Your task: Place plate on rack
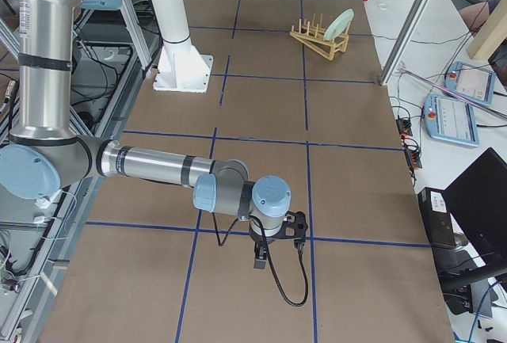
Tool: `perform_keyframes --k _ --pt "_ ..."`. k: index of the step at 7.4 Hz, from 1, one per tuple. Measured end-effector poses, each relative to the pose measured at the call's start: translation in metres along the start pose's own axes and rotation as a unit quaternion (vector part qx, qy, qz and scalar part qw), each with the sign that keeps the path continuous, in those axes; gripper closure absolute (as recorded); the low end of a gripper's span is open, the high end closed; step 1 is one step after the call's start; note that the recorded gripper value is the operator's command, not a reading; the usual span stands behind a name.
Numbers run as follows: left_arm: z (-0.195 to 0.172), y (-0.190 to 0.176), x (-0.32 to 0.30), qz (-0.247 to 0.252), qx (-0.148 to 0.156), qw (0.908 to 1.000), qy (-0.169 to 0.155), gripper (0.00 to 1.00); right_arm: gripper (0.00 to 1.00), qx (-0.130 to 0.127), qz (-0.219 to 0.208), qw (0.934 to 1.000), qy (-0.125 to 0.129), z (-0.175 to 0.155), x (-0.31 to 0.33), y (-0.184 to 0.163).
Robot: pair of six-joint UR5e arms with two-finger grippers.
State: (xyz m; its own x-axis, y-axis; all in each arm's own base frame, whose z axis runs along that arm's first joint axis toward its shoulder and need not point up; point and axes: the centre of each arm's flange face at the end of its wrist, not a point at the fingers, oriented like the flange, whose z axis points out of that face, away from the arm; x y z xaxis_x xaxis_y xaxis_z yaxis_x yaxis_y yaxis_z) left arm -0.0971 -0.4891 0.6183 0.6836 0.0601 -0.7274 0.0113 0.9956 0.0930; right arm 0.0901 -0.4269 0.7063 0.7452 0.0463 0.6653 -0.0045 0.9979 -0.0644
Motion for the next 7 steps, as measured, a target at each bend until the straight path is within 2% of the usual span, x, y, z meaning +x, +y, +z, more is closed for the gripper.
perform_keyframes --k 7 --pt "0.0085 0.0104 -0.0084 -0.01 -0.012 0.9999 -0.001 0.0 0.0 0.0 0.0 1.0 0.0 0.0001 0.0001 0.0001"
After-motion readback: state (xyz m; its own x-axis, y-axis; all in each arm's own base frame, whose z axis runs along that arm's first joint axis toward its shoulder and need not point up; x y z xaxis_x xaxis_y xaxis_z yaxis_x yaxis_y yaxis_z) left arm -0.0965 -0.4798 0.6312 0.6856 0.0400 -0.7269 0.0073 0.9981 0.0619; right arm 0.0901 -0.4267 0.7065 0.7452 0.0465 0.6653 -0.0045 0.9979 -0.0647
